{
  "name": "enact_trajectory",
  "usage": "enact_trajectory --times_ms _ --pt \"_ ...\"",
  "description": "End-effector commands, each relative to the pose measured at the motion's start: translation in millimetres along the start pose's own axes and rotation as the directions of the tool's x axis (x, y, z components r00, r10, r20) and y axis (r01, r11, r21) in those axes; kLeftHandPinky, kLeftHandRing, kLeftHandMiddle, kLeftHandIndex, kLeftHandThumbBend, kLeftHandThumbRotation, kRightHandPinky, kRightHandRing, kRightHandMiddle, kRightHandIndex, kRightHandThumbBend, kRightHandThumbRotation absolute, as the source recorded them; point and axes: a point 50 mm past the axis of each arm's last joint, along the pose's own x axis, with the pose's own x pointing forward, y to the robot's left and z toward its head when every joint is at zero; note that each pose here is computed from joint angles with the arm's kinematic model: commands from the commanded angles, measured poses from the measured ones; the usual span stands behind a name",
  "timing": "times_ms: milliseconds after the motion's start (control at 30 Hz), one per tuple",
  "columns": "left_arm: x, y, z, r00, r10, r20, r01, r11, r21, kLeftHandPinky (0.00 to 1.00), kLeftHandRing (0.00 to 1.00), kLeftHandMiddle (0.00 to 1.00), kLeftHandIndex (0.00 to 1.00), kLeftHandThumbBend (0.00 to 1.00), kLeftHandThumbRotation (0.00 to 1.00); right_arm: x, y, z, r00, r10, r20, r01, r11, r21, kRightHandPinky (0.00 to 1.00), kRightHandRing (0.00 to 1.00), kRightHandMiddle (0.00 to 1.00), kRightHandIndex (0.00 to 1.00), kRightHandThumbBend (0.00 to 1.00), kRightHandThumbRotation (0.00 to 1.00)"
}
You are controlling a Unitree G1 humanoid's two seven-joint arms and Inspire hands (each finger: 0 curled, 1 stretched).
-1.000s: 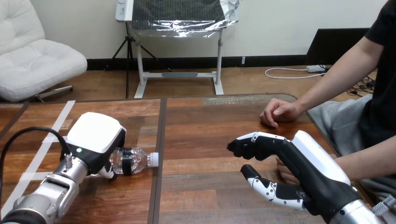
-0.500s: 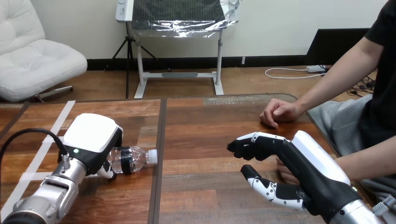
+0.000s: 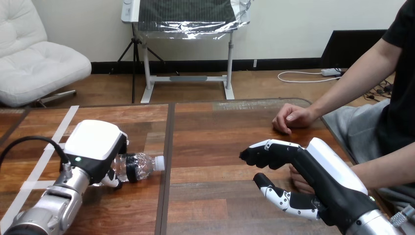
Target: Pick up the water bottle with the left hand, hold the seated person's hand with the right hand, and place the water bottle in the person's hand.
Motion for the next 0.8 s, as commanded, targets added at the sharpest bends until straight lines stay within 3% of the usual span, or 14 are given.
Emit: enact_trajectory --times_ms 0,167,400,467,500,567,600,700,767 --pt "-3.3 -7.4 16.9 1.0 0.011 0.01 -0.009 0.987 -0.16 0.45 0.46 0.49 0.5 0.66 0.0 6.9 -11.1 14.6 0.996 -0.039 0.078 0.041 0.999 -0.028 0.7 0.72 0.71 0.7 0.26 0.0" --pt "-6.3 -2.8 17.8 0.996 0.086 -0.027 -0.091 0.942 -0.322 0.46 0.47 0.5 0.51 0.66 0.0 7.4 -10.8 14.6 0.996 -0.04 0.08 0.042 0.999 -0.026 0.7 0.72 0.71 0.7 0.26 0.0" --pt "-11.1 4.2 21.4 0.975 0.193 -0.109 -0.221 0.82 -0.529 0.44 0.47 0.51 0.52 0.65 0.0 8.0 -11.1 14.3 0.996 -0.037 0.08 0.04 0.999 -0.029 0.7 0.72 0.71 0.7 0.26 0.0" --pt "-12.6 5.0 22.1 0.971 0.206 -0.119 -0.237 0.798 -0.554 0.44 0.47 0.52 0.52 0.64 0.0 8.2 -11.0 14.2 0.996 -0.037 0.079 0.039 0.999 -0.028 0.7 0.72 0.71 0.7 0.26 0.0" --pt "-13.6 5.6 23.4 0.966 0.221 -0.137 -0.259 0.771 -0.583 0.43 0.47 0.52 0.53 0.63 0.0 8.4 -11.0 14.3 0.996 -0.037 0.08 0.039 0.999 -0.027 0.7 0.72 0.71 0.7 0.26 0.0" --pt "-14.8 6.3 24.7 0.959 0.235 -0.158 -0.281 0.74 -0.611 0.44 0.48 0.53 0.53 0.63 0.0 8.7 -11.0 14.3 0.996 -0.037 0.08 0.039 0.999 -0.026 0.7 0.72 0.71 0.7 0.26 0.0" --pt "-16.2 7.9 26.6 0.952 0.257 -0.165 -0.302 0.709 -0.637 0.44 0.48 0.53 0.53 0.63 0.0 9.0 -11.0 14.2 0.996 -0.036 0.082 0.039 0.999 -0.026 0.7 0.72 0.72 0.7 0.26 0.0" --pt "-18.9 10.4 29.6 0.94 0.291 -0.18 -0.333 0.656 -0.678 0.44 0.48 0.53 0.53 0.62 0.0 9.5 -10.9 14.0 0.996 -0.035 0.085 0.037 0.999 -0.026 0.7 0.72 0.72 0.7 0.26 0.0" --pt "-19.9 10.6 30.6 0.936 0.296 -0.19 -0.341 0.636 -0.692 0.45 0.48 0.53 0.53 0.62 0.0 9.7 -10.9 13.9 0.996 -0.033 0.085 0.036 0.999 -0.027 0.7 0.72 0.72 0.7 0.26 0.0"
